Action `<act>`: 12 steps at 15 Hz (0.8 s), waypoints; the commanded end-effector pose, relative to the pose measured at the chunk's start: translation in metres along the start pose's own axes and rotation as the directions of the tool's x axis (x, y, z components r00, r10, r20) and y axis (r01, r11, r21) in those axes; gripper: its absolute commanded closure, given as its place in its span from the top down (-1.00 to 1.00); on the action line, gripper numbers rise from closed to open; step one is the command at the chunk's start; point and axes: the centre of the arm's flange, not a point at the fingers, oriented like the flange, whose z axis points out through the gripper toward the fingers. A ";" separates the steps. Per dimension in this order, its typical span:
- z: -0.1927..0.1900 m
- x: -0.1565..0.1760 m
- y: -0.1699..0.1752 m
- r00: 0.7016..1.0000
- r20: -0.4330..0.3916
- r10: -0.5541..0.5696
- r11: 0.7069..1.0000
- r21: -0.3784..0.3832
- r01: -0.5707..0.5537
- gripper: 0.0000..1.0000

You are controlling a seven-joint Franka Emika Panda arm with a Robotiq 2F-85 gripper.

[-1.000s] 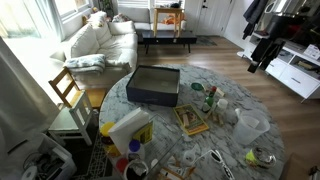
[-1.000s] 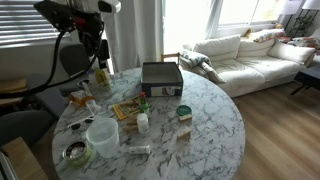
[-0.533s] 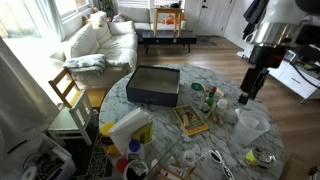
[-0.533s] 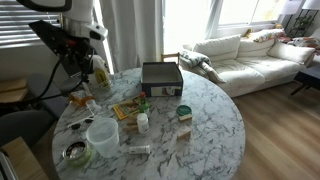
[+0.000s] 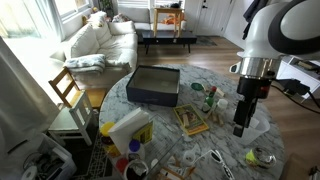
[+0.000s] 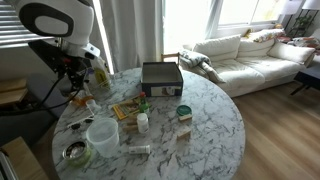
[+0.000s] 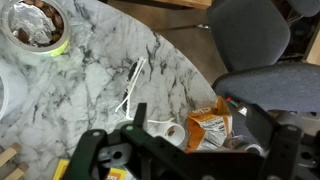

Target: Put the white sunglasses in the clear container

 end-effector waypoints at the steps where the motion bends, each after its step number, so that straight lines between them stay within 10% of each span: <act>1: -0.002 0.000 0.000 1.000 -0.004 -0.001 1.000 0.000 0.001 1.00; 12: 0.099 0.003 0.004 0.978 -0.110 -0.179 0.980 -0.109 0.167 1.00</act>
